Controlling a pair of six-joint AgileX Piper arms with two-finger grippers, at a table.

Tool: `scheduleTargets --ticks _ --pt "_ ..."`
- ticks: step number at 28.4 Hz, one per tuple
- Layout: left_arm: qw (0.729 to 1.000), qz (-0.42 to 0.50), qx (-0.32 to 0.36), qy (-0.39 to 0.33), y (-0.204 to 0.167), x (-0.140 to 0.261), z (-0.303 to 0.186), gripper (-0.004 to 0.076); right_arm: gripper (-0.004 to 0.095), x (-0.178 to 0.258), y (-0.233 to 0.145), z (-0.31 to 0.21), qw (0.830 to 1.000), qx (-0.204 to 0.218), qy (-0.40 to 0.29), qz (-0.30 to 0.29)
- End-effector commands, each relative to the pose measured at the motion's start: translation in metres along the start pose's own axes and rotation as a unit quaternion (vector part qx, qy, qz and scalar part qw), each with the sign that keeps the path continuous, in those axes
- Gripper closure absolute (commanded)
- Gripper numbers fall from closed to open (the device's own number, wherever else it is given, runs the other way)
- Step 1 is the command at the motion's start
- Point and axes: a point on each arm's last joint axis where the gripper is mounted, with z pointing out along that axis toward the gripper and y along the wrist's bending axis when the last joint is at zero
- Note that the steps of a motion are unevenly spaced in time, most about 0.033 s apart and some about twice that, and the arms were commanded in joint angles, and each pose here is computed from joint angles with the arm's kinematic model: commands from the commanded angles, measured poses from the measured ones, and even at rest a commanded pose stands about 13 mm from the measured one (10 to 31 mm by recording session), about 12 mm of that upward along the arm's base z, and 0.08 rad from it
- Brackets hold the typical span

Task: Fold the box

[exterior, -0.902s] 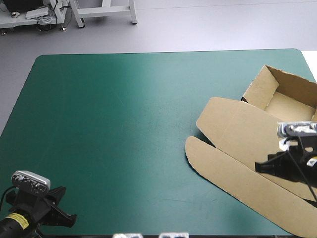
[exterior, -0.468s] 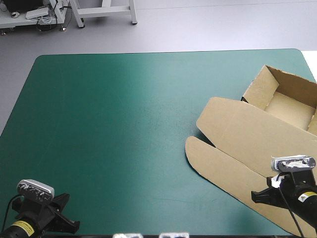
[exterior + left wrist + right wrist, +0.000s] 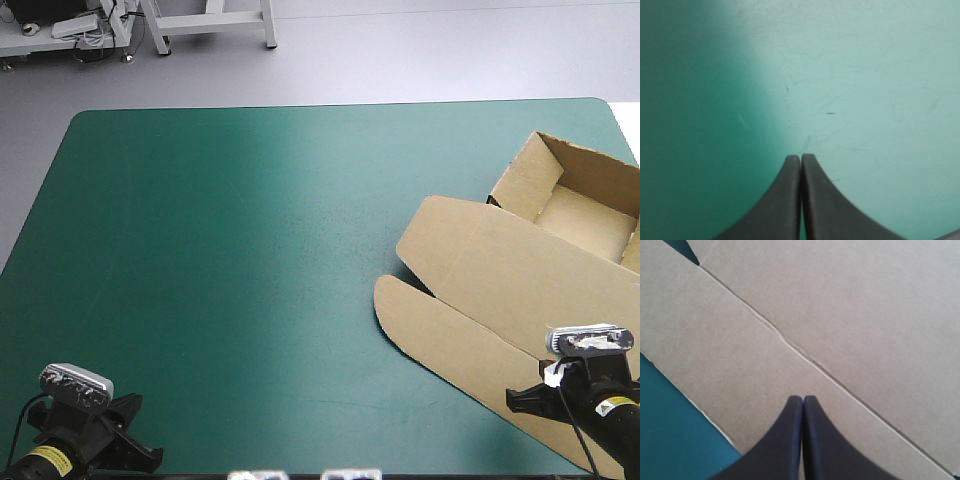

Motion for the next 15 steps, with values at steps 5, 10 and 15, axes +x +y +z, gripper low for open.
scheduleTargets --ticks 5,10,15 --pt "0.999 -0.020 0.033 -0.024 -0.0057 -0.0091 -0.0040 0.0733 0.0925 -0.0105 -0.0002 -0.0048 0.999 0.003 -0.035 -0.002" --pt "0.998 -0.027 0.046 -0.026 -0.0079 -0.0094 -0.0041 0.0733 0.0926 -0.0107 -0.0003 -0.0048 0.999 0.003 -0.037 -0.002" --pt "0.998 -0.027 0.045 -0.029 -0.0078 -0.0100 -0.0042 0.0733 0.0926 -0.0107 -0.0003 -0.0048 0.999 0.003 -0.037 -0.002"
